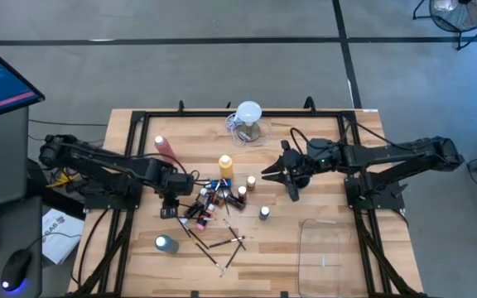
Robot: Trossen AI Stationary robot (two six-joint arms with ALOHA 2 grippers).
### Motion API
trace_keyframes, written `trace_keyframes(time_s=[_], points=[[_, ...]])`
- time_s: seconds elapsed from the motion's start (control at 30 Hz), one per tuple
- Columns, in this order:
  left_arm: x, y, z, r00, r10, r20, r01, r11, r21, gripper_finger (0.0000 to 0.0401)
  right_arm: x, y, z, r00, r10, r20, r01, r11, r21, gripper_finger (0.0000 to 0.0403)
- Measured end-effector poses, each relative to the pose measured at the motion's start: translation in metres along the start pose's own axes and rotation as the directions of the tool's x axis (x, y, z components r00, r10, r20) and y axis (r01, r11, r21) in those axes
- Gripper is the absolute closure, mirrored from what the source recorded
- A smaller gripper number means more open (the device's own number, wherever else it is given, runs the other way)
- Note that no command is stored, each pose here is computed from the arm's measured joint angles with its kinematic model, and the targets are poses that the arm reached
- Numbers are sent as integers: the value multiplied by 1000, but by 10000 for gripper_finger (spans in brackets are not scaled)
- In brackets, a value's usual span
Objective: Pick & Place Paint Supplies
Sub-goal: Put the top black gold paintbrush into the blue cup
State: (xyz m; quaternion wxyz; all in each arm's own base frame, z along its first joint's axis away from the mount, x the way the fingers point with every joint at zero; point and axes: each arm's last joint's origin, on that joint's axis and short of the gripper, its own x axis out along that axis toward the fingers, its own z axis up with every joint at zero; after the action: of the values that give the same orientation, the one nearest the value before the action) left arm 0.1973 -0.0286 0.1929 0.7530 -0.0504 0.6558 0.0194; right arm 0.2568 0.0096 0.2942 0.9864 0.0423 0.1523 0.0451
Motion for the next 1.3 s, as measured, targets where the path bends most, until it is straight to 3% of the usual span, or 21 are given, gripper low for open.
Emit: trace_keyframes(time_s=[0.57, 1.3], points=[[17, 3, -11, 1000, -3, -17, 2, 1000, -9, 238, 0, 0, 0, 1000, 0, 0, 0, 1000, 0, 335], [17, 1, -5, 999, -17, 44, 17, 1000, 0, 238, 1, 0, -1, 1000, 0, -4, 0, 1000, 0, 335]])
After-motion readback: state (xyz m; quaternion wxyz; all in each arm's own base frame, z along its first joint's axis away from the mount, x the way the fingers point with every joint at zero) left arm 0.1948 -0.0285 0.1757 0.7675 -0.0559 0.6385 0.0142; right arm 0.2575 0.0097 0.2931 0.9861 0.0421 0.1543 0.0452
